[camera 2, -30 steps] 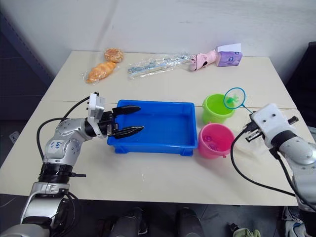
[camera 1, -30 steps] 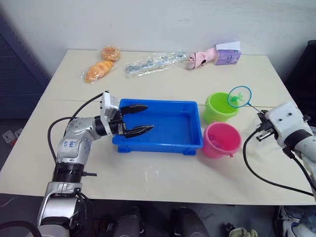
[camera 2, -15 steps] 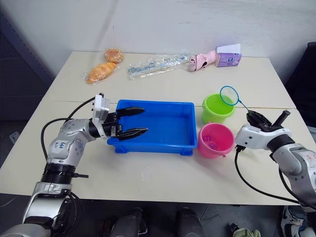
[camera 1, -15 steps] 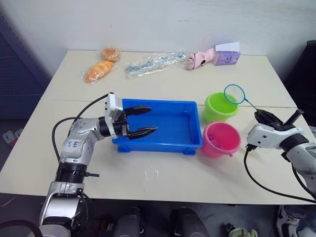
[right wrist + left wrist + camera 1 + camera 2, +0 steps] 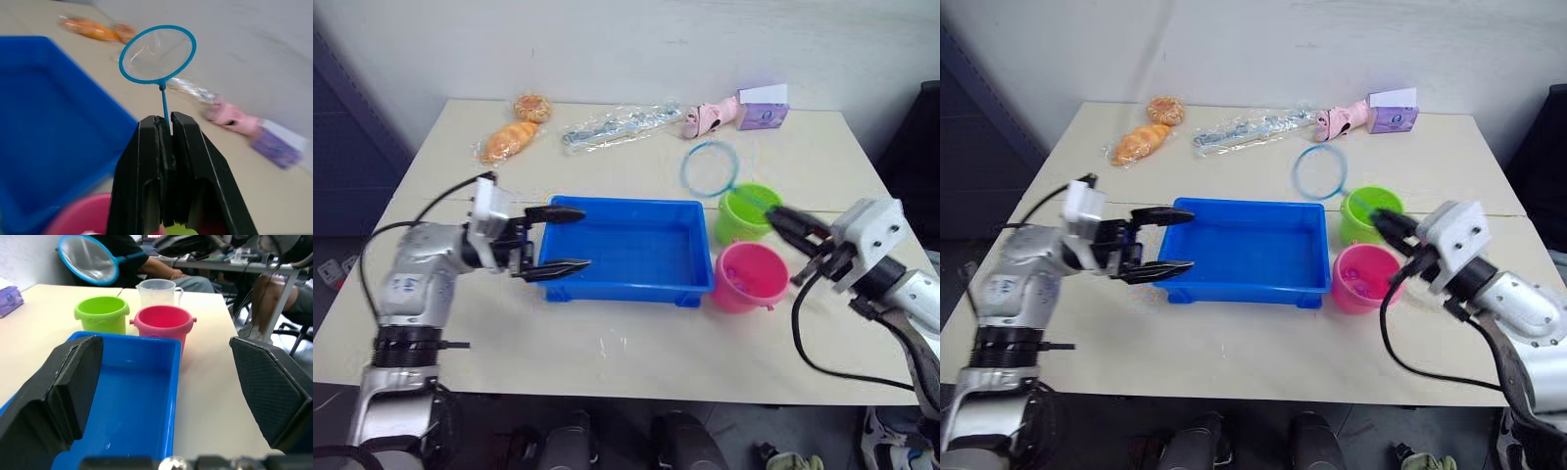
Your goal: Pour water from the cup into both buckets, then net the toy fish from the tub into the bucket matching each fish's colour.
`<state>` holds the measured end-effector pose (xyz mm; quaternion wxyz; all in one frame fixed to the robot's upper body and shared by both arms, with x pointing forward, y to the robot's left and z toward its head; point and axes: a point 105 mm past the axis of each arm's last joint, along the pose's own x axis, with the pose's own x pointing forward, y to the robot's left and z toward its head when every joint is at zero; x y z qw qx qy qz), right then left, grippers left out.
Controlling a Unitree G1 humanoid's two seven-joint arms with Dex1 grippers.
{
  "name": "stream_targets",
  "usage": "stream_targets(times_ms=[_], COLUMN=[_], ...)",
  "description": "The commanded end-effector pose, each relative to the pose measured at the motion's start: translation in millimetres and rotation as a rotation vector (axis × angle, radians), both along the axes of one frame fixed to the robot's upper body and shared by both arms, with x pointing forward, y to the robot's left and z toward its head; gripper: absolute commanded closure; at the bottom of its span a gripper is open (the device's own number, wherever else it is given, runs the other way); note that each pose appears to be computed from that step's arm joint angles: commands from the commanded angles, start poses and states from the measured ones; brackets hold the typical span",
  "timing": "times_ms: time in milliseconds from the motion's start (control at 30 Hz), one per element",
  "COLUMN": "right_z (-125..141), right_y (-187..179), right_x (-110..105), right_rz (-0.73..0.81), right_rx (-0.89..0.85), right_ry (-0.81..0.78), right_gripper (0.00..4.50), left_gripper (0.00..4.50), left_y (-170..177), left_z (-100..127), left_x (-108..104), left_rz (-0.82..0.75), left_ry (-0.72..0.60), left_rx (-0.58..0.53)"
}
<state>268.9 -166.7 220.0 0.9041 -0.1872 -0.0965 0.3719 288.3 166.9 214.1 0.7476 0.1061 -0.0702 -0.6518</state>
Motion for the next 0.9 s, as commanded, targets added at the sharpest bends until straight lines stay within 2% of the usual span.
stream_targets(times_ms=[33, 133, 200, 367, 500, 633, 767, 900], right_z=[-7.6, -27.4, -48.7, -104.5, -142.5, -157.8, -166.2, -159.3], right_y=[39.8, 61.2, 70.8, 88.2, 107.4, 117.6, 114.2, 106.7], right_x=[-25.0, -40.6, -48.7, -51.0, -48.0, -36.9, -28.8, -25.2], right_rz=[0.230, 0.381, 0.476, 0.551, 0.579, 0.571, 0.563, 0.566], right_rx=[-0.016, -0.073, -0.128, -0.151, -0.151, -0.134, -0.154, -0.128], right_ry=[0.101, 0.163, 0.208, 0.380, 0.424, 0.440, 0.413, 0.394], right_gripper=[4.50, 4.50, 4.50, 4.50, 4.50, 4.50, 4.50, 2.92], left_gripper=[0.04, 0.04, 0.04, 0.04, 0.04, 0.04, 0.04, 0.00], left_y=[15.6, 26.7, 35.0, 39.0, 40.2, 43.6, 44.1, 47.4], left_z=[-0.6, -11.9, -27.2, -46.1, -54.1, -55.5, -56.4, -58.0], left_x=[-24.4, -35.7, -43.1, -59.6, -66.2, -63.5, -66.6, -64.5], left_rz=[-0.057, -0.070, -0.073, -0.108, -0.099, -0.044, -0.054, -0.030], left_ry=[-0.021, -0.019, 0.028, 0.073, 0.089, 0.086, 0.107, 0.110], left_rx=[0.063, 0.105, 0.154, 0.226, 0.249, 0.259, 0.265, 0.278])
